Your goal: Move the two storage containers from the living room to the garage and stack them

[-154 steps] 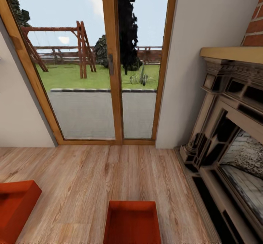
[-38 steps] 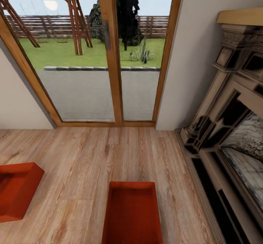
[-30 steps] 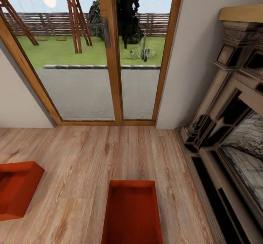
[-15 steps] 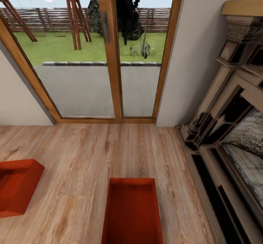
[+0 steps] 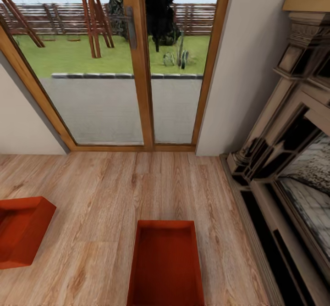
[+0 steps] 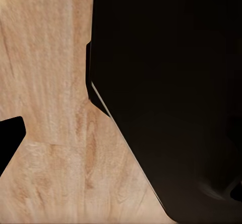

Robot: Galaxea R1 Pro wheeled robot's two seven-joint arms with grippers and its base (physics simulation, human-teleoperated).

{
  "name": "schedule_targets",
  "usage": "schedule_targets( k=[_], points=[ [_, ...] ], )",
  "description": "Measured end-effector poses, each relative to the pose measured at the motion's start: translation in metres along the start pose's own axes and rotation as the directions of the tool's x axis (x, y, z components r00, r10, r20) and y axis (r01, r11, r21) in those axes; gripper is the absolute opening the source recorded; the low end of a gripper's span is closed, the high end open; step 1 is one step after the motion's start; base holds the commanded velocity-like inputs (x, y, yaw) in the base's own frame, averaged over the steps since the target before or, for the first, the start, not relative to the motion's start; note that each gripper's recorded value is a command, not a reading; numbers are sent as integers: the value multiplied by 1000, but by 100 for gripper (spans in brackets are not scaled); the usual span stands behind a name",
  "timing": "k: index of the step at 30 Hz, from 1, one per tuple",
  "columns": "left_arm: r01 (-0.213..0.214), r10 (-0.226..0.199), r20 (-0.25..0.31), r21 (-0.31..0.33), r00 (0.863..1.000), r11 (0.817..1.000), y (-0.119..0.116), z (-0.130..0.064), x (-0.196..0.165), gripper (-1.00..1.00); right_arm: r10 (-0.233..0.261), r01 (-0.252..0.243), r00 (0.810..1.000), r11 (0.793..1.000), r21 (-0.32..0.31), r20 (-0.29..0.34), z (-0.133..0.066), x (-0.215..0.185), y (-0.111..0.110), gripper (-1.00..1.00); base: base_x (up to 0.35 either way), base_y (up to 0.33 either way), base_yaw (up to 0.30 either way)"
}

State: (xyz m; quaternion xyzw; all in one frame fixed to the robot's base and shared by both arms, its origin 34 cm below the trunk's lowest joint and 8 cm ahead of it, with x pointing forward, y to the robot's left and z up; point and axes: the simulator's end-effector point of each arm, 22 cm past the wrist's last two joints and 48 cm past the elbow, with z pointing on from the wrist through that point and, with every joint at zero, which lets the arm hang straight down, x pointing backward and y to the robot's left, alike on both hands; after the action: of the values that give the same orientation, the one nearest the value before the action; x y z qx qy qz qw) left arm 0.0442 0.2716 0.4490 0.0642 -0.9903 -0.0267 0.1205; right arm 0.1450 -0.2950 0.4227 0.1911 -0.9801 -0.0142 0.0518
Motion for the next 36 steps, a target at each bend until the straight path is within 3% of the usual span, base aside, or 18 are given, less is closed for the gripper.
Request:
schedule_targets(
  k=[36],
  points=[
    [-2, 2, -56, -8, 998, 1000, 3, -1, 22, 100, -2, 1, 999, 1000, -23, -51, 2, 20, 10, 100, 0, 0, 0]
  ],
)
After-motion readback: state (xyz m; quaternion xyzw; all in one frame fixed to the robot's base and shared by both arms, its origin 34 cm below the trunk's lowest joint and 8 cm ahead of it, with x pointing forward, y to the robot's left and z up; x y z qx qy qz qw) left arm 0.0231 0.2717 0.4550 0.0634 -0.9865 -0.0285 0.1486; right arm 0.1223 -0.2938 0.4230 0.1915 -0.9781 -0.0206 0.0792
